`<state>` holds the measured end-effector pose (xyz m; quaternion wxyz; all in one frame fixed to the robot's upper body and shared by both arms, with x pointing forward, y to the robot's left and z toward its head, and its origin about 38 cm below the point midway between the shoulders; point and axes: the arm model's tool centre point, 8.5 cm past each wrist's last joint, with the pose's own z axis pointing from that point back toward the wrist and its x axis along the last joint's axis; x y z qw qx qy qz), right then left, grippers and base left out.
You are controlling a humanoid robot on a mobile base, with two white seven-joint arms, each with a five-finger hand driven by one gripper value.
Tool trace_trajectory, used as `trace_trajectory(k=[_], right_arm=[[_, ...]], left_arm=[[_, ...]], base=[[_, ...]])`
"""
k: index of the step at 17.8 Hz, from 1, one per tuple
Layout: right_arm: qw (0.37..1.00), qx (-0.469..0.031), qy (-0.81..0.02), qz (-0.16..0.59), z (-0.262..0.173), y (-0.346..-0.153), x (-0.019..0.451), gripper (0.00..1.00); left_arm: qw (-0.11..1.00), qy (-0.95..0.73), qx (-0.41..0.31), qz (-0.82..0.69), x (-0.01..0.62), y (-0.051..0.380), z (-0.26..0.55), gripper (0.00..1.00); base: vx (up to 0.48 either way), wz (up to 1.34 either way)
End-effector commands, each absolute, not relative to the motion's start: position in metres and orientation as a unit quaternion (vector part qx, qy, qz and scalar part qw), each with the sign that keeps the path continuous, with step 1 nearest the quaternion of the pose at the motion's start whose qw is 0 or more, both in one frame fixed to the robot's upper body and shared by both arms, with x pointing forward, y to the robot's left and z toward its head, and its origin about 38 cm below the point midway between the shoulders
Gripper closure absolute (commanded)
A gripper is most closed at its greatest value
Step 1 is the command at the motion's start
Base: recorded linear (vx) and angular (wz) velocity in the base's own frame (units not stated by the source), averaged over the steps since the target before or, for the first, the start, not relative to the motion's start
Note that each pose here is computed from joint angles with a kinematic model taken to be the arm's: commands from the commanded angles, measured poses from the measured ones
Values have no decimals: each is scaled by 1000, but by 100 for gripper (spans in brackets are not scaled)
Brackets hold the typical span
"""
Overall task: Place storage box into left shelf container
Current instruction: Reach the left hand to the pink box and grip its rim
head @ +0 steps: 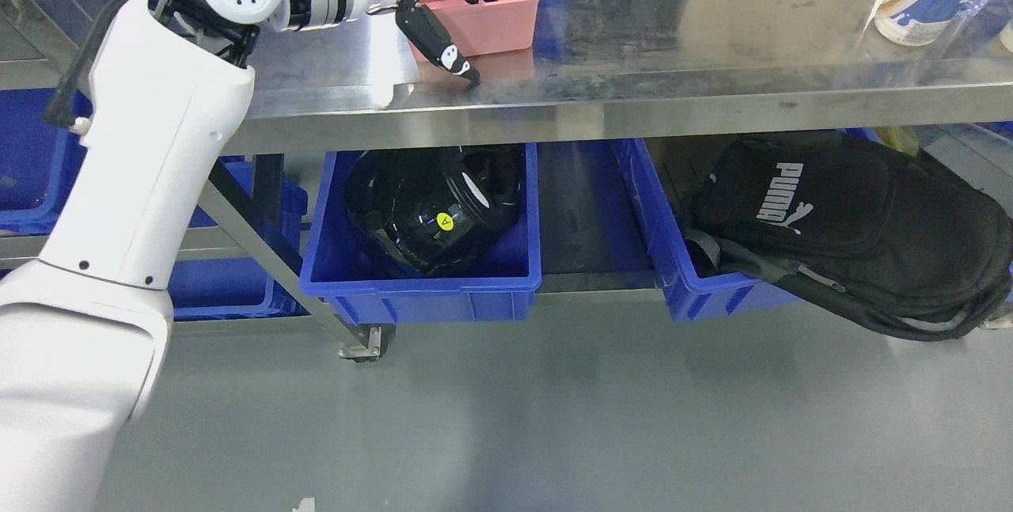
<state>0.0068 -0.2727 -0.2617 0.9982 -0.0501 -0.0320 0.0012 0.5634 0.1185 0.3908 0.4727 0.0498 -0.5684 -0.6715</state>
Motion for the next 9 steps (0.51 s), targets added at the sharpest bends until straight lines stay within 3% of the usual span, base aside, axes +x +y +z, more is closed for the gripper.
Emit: trace_trajectory(k=[1, 5, 9], right_arm=[[997, -58, -44, 0, -261, -284, 17, 0], [997, -58, -44, 0, -261, -284, 17, 0], [997, -58, -44, 0, -261, -284, 17, 0]], left_arm=[[505, -512, 22, -695, 573, 93, 350, 19], [506, -514, 12, -692, 572, 99, 353, 42], [489, -544, -7, -682, 572, 108, 362, 75]], base=[[0, 0], [0, 29], [-1, 38]])
